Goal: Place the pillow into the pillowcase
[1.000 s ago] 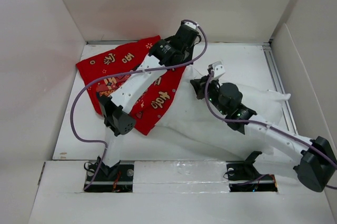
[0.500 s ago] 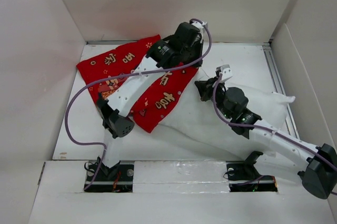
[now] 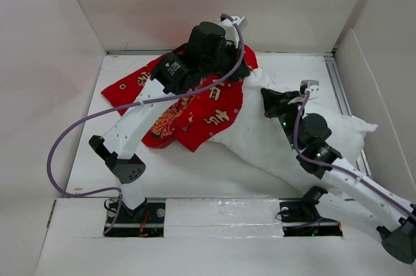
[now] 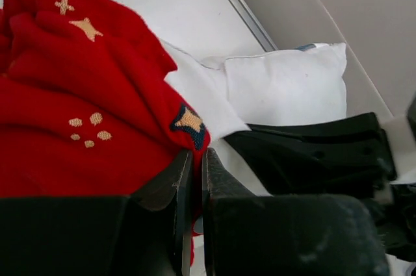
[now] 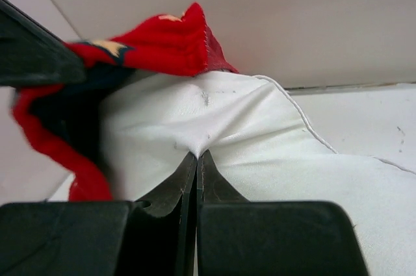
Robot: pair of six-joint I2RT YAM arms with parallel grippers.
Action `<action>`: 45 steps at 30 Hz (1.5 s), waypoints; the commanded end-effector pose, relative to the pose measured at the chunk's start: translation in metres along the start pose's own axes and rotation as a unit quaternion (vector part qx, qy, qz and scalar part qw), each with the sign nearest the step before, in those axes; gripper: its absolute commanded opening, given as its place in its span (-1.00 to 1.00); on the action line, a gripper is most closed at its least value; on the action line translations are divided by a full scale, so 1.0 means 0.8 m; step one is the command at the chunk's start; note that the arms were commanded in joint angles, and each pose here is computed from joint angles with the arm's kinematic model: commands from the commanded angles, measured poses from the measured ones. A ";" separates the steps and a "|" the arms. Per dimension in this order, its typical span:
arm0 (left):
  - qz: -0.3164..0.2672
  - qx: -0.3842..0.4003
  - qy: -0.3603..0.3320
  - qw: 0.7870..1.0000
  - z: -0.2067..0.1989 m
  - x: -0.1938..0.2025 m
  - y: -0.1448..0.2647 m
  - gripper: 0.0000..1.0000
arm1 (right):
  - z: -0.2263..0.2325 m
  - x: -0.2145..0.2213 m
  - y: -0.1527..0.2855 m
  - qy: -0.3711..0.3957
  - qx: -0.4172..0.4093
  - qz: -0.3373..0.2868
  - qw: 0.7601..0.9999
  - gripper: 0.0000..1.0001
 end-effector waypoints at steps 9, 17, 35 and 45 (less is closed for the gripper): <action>0.102 0.019 0.015 0.994 0.015 0.086 -0.151 -1.00 | -0.019 0.054 -0.006 -0.014 0.015 0.015 1.000 -1.00; 0.142 -0.040 0.078 0.986 0.071 0.140 -0.227 -1.00 | -0.060 0.109 0.009 -0.012 0.050 0.041 0.998 0.16; 0.069 -0.269 0.068 0.958 0.125 0.093 -0.053 1.00 | -0.068 0.076 0.060 0.130 0.177 0.278 0.935 1.00; 0.153 -0.184 0.087 0.967 0.116 0.242 -0.043 1.00 | -0.083 0.152 0.027 0.124 0.147 0.353 0.915 1.00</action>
Point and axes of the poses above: each gripper's point midway between its finger pads, its own y axis back along the fingers, its own z axis along the line the jaws close on, x = y × z, the point moved 5 cm from there along y, back along the fingers, and after that the axes turned 10 degrees about -y, right-handed, at the moved point
